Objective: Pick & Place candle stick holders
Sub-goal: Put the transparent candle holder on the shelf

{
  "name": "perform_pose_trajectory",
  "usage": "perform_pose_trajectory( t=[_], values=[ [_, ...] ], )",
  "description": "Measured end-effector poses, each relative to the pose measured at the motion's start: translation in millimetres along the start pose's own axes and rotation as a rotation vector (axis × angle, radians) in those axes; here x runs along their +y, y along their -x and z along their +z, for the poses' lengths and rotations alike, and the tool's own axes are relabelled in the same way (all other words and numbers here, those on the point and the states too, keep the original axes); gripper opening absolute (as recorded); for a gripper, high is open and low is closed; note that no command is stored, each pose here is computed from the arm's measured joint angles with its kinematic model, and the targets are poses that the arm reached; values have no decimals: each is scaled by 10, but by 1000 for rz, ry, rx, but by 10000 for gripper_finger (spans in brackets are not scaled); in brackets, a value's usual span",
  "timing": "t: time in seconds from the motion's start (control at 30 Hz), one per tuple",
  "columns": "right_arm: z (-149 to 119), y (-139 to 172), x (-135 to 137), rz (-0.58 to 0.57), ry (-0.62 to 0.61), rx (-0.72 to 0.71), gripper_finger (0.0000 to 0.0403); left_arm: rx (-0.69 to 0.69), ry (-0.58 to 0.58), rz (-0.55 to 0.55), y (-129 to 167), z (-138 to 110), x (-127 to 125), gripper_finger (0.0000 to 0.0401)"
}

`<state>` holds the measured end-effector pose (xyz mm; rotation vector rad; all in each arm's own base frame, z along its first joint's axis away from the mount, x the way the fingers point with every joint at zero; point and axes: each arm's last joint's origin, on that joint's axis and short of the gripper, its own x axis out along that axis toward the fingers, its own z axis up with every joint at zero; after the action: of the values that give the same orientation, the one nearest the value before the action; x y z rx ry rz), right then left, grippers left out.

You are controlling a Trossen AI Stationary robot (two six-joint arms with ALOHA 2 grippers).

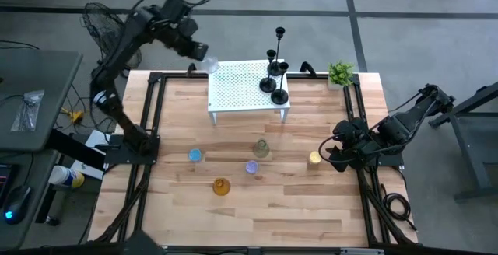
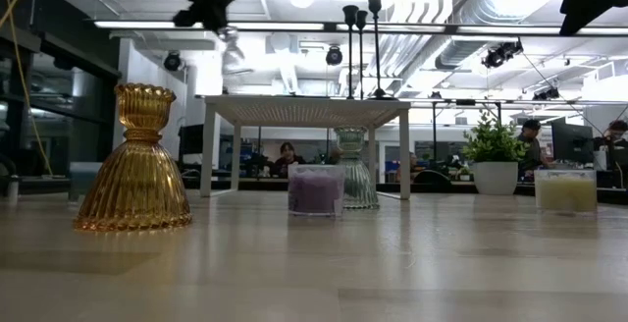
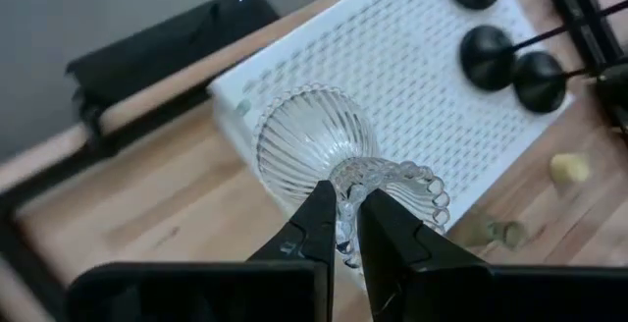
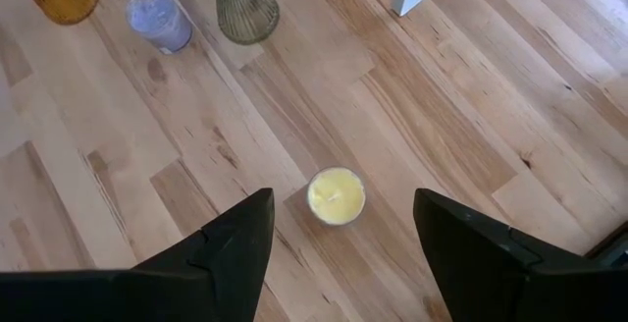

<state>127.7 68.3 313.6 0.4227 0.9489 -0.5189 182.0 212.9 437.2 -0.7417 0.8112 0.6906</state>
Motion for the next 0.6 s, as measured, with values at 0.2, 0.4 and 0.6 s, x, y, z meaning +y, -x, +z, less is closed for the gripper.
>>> perform_pose_trajectory(
  t=[0.2, 0.4, 0.6],
  values=[
    [0, 0, 0, -1, 0, 0, 239, -17, -66, -42, -199, 294, -247, 20],
    [0, 0, 0, -1, 1, 0, 239, 0, -91, -80, -468, 469, -430, 20],
    [0, 0, -1, -1, 0, 0, 239, -16, -106, -120, -705, 538, -633, 20]
  ],
)
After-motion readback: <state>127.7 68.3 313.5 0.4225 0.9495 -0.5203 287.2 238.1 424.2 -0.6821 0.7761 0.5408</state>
